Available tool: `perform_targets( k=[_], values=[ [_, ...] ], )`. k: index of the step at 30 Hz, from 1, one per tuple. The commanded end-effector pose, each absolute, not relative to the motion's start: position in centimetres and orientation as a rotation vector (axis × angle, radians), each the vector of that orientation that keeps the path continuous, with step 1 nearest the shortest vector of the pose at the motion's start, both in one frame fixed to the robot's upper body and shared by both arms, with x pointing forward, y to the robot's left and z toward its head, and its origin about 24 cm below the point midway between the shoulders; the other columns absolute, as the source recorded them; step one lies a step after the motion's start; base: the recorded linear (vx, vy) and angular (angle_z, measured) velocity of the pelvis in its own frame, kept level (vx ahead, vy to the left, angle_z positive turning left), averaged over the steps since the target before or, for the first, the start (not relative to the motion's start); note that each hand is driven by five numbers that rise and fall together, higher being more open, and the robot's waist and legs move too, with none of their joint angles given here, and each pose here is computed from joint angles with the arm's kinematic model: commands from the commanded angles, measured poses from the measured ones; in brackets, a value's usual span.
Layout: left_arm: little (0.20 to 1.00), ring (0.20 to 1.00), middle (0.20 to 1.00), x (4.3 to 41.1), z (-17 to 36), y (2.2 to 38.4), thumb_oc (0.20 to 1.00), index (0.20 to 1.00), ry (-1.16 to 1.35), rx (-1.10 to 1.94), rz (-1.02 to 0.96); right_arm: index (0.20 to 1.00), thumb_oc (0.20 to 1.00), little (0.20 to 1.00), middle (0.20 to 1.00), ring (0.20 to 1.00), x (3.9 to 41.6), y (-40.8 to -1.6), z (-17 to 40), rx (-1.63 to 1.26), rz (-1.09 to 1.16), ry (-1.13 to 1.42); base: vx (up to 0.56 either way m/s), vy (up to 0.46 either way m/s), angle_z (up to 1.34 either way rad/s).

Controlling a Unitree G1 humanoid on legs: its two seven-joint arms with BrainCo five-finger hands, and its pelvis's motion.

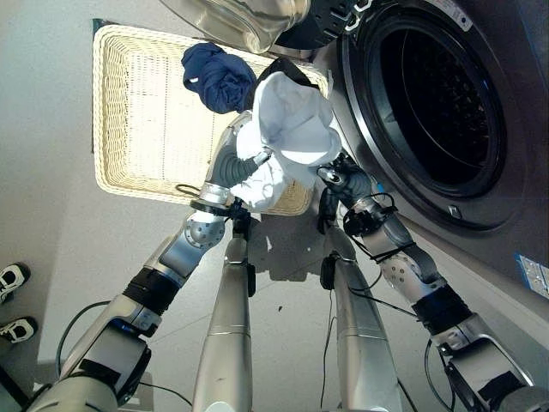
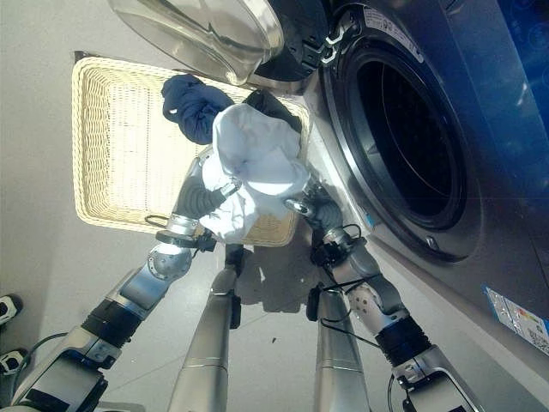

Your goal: Put the clothes into the washing machine.

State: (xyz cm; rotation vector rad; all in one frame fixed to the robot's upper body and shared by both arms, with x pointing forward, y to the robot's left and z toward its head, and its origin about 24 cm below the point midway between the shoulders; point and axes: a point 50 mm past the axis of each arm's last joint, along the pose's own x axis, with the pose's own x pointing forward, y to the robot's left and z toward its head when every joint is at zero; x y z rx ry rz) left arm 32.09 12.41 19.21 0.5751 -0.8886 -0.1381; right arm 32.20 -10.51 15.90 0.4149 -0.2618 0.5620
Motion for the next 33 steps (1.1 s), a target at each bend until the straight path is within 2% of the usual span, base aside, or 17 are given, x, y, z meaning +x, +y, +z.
perform_targets(
  k=[1,11,12,13,14,23,33],
  values=[
    [0.2,0.2,0.2,30.0,22.6,10.2,0.2,0.2,-1.108,0.56,-0.225,1.0,1.0,1.0,1.0,1.0,30.3,-8.7,18.4,0.475,0.698,-0.373,0.0,0.0,0.0],
    [0.2,0.2,0.2,29.0,23.1,8.3,0.2,0.2,-1.173,0.558,-0.347,1.0,1.0,1.0,1.0,1.0,30.1,-7.5,19.3,0.472,0.732,-0.379,0.0,-0.001,0.0],
    [0.2,0.2,0.2,28.7,23.2,7.7,0.2,0.2,-1.188,0.544,-0.383,0.934,0.934,0.934,0.934,0.934,30.1,-7.4,19.4,0.476,0.732,-0.381,0.01,-0.011,0.04],
    [0.2,0.2,0.2,28.5,23.3,7.4,0.2,0.2,-1.195,0.535,-0.402,0.304,0.304,0.304,0.304,0.304,30.1,-7.4,19.4,0.481,0.727,-0.384,0.01,-0.015,0.05],
    [0.2,0.2,0.2,28.3,23.3,7.2,0.2,0.2,-1.204,0.537,-0.411,0.2,0.2,0.2,0.2,0.2,30.1,-7.4,19.4,0.491,0.719,-0.384,0.0,0.0,0.0],
    [0.2,0.2,0.2,27.6,23.6,5.9,0.2,0.2,-1.237,0.516,-0.443,0.2,0.2,0.2,0.2,0.2,30.2,-7.1,19.7,0.558,0.71,-0.389,0.0,-0.005,0.01],
    [0.2,0.2,0.2,27.7,23.6,6.6,0.2,0.2,-1.274,0.506,-0.334,0.2,0.2,0.2,0.2,0.2,30.1,-7.2,19.6,0.582,0.712,-0.381,0.0,0.0,0.0]
  ],
)
